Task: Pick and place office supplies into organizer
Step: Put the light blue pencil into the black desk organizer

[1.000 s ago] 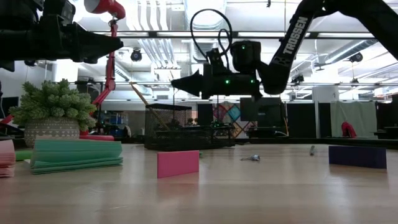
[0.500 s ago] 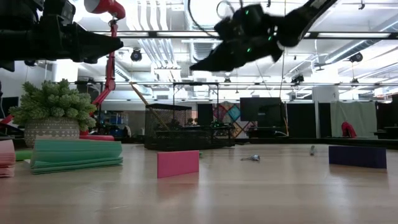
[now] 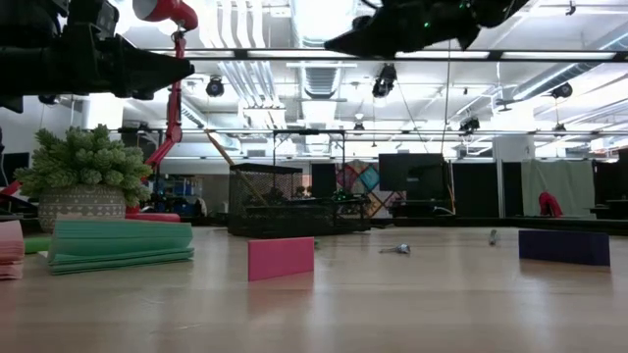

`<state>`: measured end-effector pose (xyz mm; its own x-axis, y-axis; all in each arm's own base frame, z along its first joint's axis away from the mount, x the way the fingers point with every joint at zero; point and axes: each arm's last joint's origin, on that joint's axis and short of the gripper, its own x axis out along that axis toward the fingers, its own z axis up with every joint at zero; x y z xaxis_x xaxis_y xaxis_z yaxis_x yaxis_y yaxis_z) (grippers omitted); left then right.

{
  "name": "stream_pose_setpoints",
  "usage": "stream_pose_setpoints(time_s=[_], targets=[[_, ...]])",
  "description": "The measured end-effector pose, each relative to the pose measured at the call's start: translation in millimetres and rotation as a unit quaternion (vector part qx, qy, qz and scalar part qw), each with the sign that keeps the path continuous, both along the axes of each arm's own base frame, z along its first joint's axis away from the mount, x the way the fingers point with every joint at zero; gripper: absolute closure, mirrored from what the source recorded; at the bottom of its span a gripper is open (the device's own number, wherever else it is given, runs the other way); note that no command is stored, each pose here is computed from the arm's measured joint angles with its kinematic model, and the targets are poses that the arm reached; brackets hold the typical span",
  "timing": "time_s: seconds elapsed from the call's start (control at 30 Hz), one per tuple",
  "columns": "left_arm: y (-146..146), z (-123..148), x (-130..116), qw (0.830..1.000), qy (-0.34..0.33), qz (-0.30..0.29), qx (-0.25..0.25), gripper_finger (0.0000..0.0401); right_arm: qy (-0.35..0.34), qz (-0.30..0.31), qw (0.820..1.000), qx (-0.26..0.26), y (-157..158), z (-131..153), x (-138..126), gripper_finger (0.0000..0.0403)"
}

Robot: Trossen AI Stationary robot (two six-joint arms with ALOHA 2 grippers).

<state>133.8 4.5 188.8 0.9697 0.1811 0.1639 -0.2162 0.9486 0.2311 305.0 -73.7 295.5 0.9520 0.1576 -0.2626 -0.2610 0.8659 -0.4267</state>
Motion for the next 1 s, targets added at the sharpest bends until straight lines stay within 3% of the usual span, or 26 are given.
stream_pose_setpoints(time_s=[0.27, 0.37, 0.5, 0.7, 0.9, 1.0], targets=[[0.0, 0.0, 0.0, 1.000, 0.000, 0.000, 0.000, 0.0259, 0.058, 0.001, 0.998, 0.008, 4.0, 29.4, -9.3, 0.0268], [0.0, 0.0, 0.1, 1.000, 0.000, 0.000, 0.000, 0.0259, 0.113, 0.004, 0.993, -0.022, 4.5, 37.5, -8.4, 0.0268], [0.0, 0.0, 0.0, 1.000, 0.000, 0.000, 0.000, 0.0259, 0.185, 0.024, 0.980, -0.072, 6.2, 33.0, -6.1, 0.0264], [0.0, 0.1, 0.0, 1.000, 0.000, 0.000, 0.000, 0.0259, 0.222, 0.044, 0.964, -0.143, 22.4, 24.1, 5.0, 0.0259], [0.0, 0.1, -0.1, 1.000, -0.001, 0.000, 0.000, 0.0259, 0.283, 0.026, 0.942, -0.176, 36.1, 13.5, 4.3, 0.0259], [0.0, 0.1, -0.1, 1.000, -0.001, 0.000, 0.000, 0.0259, 0.329, 0.022, 0.930, -0.160, 38.0, 7.5, -2.5, 0.0261]])
